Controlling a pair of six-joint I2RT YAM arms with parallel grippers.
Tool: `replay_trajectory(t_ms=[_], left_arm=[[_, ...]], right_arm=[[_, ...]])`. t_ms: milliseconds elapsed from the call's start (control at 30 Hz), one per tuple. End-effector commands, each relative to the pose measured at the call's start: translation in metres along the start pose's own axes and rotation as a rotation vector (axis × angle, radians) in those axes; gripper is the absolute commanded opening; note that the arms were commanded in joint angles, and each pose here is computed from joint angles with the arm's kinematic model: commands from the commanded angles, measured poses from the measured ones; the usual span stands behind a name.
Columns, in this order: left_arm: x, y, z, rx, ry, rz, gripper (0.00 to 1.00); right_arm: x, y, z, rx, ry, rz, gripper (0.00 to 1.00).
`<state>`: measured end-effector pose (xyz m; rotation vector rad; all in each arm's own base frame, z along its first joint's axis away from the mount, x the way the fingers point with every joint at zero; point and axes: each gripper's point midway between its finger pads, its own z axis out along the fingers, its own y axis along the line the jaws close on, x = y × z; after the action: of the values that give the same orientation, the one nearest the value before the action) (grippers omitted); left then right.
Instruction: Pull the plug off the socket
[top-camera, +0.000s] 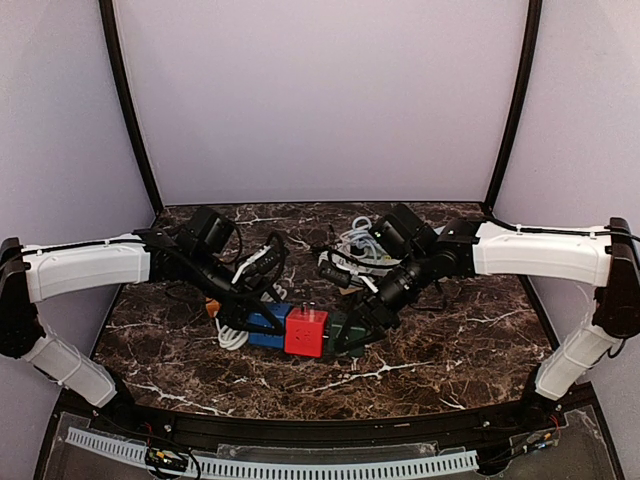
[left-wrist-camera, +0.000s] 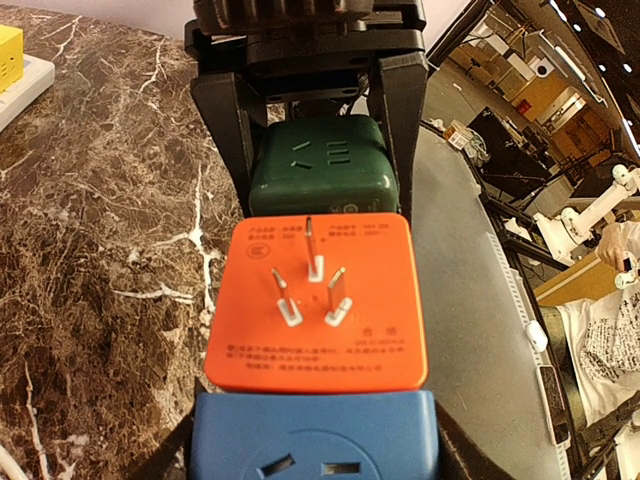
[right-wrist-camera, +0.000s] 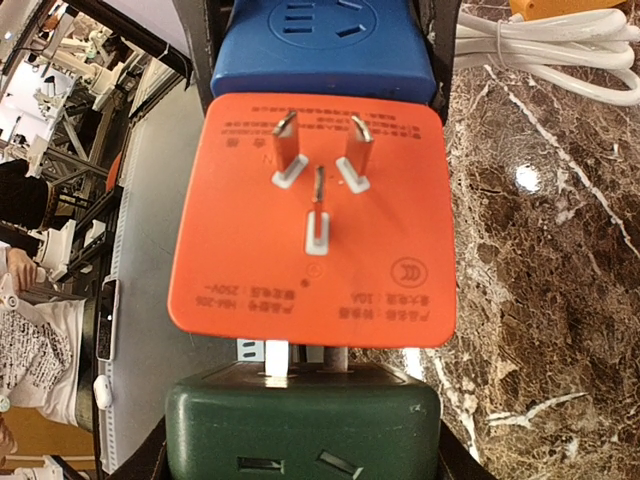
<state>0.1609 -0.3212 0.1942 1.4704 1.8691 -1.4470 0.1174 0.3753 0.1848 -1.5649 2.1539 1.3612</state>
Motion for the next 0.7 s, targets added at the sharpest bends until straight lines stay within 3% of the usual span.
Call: replay_trajectory(t_ms=[0, 233, 467, 667], left_arm=[[0.000, 0.027, -0.022, -0.166, -0.006, -0.010, 0.01], [0.000, 0.030, -0.024, -0.183, -0.005, -0.011, 0.01], [0.001, 0.034, -0.026, -0.211, -0.003, -0.006, 0.01], [0.002, 0.038, -0.029, -0.252, 0.000, 0.003, 0.01]], right_arm=[[-0.005, 0.051, -0.014, -0.154, -0.021, -0.075, 0.00], [-0.010, 0.061, -0.020, -0.182, -0.046, -0.100, 0.00], [-0.012, 0.010, -0.016, 0.055, -0.030, 0.037, 0.00], [-0.012, -0.013, -0.021, 0.129, -0.053, 0.101, 0.00]])
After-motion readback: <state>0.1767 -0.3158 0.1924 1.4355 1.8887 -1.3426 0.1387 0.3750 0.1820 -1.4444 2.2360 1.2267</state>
